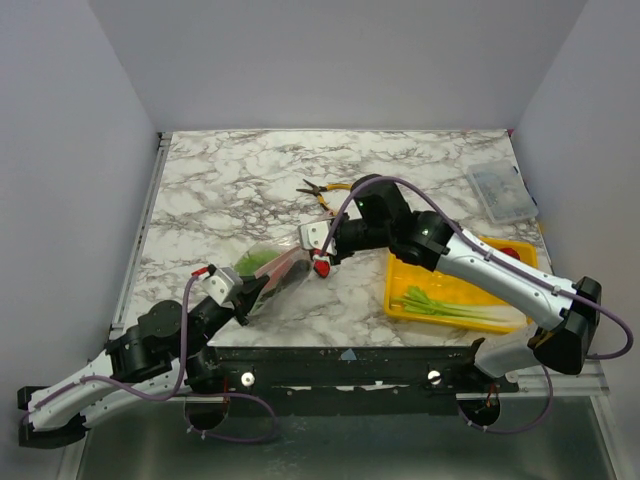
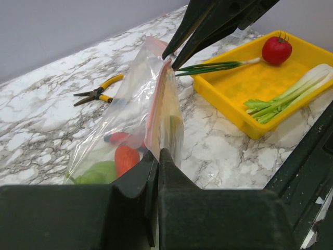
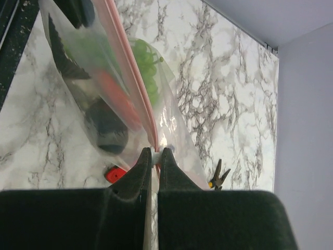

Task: Place the food in the zip-top bag and seal the zipper
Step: Zip the zipper food storage bag at the center of the board.

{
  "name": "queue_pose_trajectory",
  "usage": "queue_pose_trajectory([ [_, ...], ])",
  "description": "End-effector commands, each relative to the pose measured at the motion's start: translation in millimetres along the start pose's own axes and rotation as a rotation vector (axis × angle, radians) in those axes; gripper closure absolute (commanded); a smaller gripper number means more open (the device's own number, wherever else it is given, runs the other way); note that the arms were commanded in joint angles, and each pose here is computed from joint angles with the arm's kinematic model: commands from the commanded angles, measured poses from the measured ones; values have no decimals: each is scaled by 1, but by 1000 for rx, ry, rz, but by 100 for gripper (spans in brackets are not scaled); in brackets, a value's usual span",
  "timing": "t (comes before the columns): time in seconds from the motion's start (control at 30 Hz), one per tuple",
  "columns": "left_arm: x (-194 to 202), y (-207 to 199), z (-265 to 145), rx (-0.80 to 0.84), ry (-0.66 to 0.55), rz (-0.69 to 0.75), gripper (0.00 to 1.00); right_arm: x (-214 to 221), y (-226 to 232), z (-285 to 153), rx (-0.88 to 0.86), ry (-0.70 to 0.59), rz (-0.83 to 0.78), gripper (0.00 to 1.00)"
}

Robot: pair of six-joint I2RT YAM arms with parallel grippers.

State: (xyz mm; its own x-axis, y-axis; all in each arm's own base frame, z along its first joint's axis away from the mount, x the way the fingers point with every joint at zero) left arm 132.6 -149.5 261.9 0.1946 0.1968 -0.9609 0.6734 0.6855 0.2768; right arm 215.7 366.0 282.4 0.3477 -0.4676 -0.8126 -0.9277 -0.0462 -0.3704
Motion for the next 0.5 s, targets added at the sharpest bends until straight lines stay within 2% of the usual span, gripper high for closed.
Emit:
queue_pose_trajectory([
  [0.0, -10, 13, -6, -58, -39, -12, 100, 23, -27, -20, 91, 38, -8, 100],
  [0.47, -8, 23, -9, -110, -33, -15, 100, 85, -87, -38, 215, 75, 14, 100],
])
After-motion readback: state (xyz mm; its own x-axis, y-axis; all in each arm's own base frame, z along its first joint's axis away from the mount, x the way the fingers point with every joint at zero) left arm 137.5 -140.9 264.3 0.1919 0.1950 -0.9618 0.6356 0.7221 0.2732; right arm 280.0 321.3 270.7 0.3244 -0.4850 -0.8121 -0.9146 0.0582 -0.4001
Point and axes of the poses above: each gripper's point midway between its finger pads, its own z axis out along the fingers, its own y axis along the line the jaws close on, x = y × z, the point moved 1 cm from there along -z, back along the fingers, and after that the axes turned 15 degrees about z, right-handed, at the moved point
